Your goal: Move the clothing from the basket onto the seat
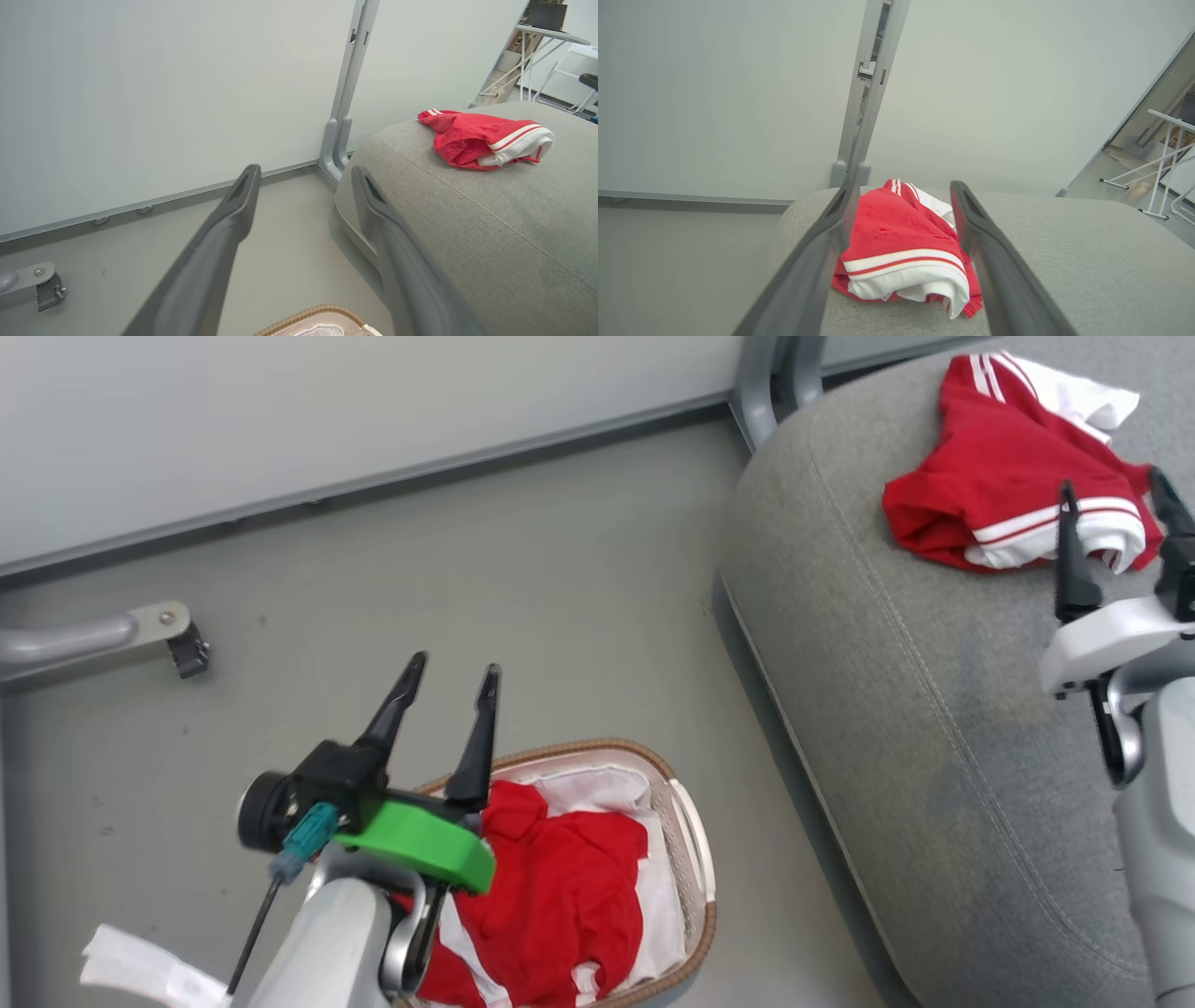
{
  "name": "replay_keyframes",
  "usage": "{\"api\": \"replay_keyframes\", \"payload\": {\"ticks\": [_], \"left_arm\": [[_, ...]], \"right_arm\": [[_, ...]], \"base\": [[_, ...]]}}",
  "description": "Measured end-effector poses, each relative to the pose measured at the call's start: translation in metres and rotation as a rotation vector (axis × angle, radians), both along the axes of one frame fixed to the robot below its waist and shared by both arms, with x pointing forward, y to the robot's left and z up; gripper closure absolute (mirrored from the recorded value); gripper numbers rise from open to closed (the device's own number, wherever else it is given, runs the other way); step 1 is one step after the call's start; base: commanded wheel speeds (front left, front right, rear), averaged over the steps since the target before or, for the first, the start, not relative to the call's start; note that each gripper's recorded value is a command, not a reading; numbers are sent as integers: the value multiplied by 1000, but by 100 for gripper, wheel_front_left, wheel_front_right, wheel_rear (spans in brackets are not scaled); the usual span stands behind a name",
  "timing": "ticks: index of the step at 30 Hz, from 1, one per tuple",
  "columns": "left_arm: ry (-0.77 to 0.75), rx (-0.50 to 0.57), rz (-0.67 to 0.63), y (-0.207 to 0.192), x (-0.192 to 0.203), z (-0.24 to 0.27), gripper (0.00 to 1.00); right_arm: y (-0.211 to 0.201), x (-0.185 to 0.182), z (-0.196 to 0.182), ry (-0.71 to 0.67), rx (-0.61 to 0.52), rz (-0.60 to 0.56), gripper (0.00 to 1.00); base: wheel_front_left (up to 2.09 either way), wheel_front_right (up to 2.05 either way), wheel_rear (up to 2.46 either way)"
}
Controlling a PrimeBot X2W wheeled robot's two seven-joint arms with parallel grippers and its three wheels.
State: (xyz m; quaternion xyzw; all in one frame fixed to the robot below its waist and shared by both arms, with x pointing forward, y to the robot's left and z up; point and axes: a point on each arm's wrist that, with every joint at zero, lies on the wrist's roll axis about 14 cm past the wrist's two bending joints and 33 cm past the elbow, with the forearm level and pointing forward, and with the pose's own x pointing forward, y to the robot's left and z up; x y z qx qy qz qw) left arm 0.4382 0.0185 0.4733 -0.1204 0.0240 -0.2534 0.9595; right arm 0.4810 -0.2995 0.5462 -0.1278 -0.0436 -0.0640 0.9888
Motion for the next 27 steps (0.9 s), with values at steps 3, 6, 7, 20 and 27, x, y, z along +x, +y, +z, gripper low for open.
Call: {"api": "replay_keyframes", "payload": {"ticks": [3,6,7,20,27], "left_arm": [[4,-3,88,26,-5,3,0],[14,-5,180,55,-12,2,0],[17,-5,206,63,-15,2,0],[58,1,448,138,-59,-7,0],[83,-14,473,144,-82,-13,0]], "right_arm": [[29,5,17,-57,38,64,0],[64,6,22,-81,77,135,0],[73,5,21,-86,96,149,0],[150,-35,-6,-43,275,301,0],[168,-66,-24,-3,348,346,0]], "base": [[0,0,0],[0,0,0],[0,0,0],[0,0,0],[0,0,0]]}}
